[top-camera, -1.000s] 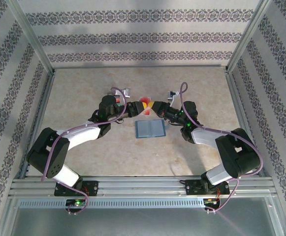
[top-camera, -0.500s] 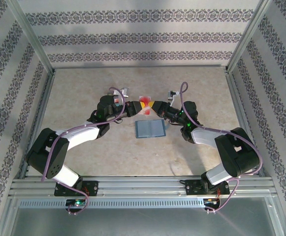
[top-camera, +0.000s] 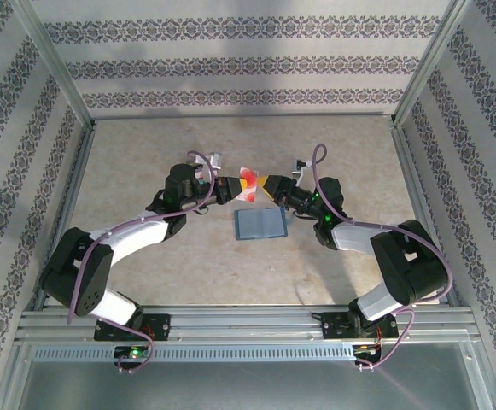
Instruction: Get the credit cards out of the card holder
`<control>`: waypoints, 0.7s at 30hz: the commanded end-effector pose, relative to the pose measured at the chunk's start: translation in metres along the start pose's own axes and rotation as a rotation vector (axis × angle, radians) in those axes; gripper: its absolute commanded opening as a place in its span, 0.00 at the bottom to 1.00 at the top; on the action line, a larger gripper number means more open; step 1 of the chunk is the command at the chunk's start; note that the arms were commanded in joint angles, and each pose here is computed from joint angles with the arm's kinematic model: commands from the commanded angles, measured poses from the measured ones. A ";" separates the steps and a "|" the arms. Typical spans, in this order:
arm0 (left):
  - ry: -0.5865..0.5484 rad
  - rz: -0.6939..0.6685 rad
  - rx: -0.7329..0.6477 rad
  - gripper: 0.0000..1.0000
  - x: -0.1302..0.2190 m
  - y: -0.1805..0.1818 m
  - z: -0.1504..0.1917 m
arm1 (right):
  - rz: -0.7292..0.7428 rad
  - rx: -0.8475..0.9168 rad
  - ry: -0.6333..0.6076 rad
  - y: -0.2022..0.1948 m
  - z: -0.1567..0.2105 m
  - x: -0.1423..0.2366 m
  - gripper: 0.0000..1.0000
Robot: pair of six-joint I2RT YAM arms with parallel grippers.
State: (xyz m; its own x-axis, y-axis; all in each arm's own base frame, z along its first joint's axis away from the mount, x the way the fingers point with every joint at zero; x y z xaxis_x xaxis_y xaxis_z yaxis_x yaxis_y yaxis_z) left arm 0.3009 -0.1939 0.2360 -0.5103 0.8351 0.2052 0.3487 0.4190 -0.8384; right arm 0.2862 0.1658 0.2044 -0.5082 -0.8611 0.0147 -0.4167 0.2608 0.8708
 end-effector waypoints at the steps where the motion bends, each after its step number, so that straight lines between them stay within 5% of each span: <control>1: 0.045 -0.049 -0.151 0.00 0.010 -0.017 -0.014 | 0.005 0.050 -0.025 0.000 0.000 0.008 0.38; 10: 0.235 -0.286 -0.433 0.00 0.019 -0.018 -0.024 | 0.138 0.042 -0.005 -0.016 0.013 0.018 0.50; 17: 0.280 -0.329 -0.545 0.00 0.026 -0.014 -0.046 | 0.253 0.057 0.029 -0.025 0.023 0.026 0.75; 18: 0.285 -0.331 -0.555 0.00 0.027 -0.012 -0.050 | 0.272 0.055 0.038 -0.026 0.025 0.027 0.97; 21: 0.319 -0.326 -0.580 0.00 0.028 -0.007 -0.060 | 0.305 0.062 0.048 -0.026 0.026 0.029 0.98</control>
State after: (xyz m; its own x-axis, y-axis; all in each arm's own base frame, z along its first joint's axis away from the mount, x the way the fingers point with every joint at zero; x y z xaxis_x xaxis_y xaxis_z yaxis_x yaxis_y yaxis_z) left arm 0.3280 -0.1597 0.2799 -0.4801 0.6723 0.5635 0.5744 0.7264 -0.3773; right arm 0.2672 0.1490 0.1723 -0.5683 -0.7842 0.2491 -0.3028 0.4807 0.8229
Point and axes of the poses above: each hand's point on the last joint's axis, 136 mm out from that joint toward the fingers, its own x axis back along the fingers, its own y axis along the line the jaws close on, z = x × y, the point moved 10 cm from there along x, back along the fingers, and after that the axes turned 10 degrees about x, right-handed, at the moved point
